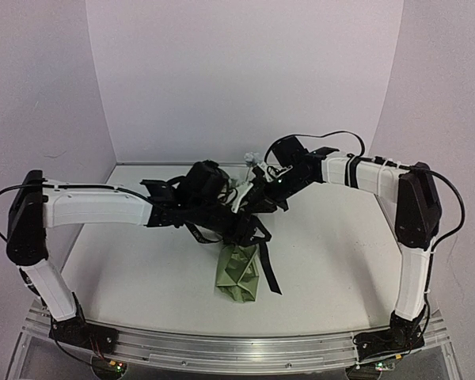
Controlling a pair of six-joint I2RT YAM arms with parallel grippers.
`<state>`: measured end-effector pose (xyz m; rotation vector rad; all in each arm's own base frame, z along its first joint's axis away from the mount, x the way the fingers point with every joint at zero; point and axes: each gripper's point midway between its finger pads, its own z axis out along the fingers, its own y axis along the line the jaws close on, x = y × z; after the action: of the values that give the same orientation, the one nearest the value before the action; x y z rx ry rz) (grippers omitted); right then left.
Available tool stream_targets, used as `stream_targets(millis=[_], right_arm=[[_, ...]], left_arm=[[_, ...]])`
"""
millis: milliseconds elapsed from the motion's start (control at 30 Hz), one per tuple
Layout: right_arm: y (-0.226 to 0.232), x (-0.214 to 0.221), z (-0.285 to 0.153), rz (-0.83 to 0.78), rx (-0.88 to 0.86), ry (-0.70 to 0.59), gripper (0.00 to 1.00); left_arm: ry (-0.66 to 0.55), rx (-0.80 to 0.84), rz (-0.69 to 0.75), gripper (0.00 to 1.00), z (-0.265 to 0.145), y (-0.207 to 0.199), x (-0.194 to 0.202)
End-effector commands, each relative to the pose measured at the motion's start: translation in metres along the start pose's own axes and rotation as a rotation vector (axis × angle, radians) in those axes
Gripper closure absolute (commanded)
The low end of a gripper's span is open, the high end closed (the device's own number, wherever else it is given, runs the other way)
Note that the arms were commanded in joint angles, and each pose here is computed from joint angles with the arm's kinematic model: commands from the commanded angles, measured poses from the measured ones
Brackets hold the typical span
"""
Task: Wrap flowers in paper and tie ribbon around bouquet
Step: Cross the ribbon over the folded bouquet.
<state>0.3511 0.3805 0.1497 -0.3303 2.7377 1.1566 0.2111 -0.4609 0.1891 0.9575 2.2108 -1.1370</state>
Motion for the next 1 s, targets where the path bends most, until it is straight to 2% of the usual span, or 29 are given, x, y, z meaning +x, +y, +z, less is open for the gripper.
stream_targets(millis=[0,133,300,467,633,967], right_arm=[[0.028,0.0,-0.025,-0.047,-0.016,-0.063,1.0],[0.032,0.002,-0.027,-0.011,-0.005,-0.075,1.0],[0.037,0.007,-0.028,-0.001,-0.005,-0.075,1.0],[0.037,0.005,-0.029,0.036,0.018,-0.099,1.0],[0.041,0.002,-0.03,0.081,0.018,-0.115,1.0],[0.051,0.005,-0.027,0.076,0.006,-0.108,1.0]], left_arm=[[-0.219,-0.082,-0.001,0.42,-0.059,0.02,-0.045],[-0.209,-0.133,-0.014,0.46,-0.069,0.051,-0.04],[-0.148,-0.155,0.052,0.41,-0.055,0.064,-0.032],[-0.126,-0.11,0.095,0.39,-0.048,0.059,-0.034],[-0.093,-0.137,0.078,0.39,-0.037,0.07,-0.028],[-0.127,-0.15,0.072,0.43,-0.025,0.079,-0.041]])
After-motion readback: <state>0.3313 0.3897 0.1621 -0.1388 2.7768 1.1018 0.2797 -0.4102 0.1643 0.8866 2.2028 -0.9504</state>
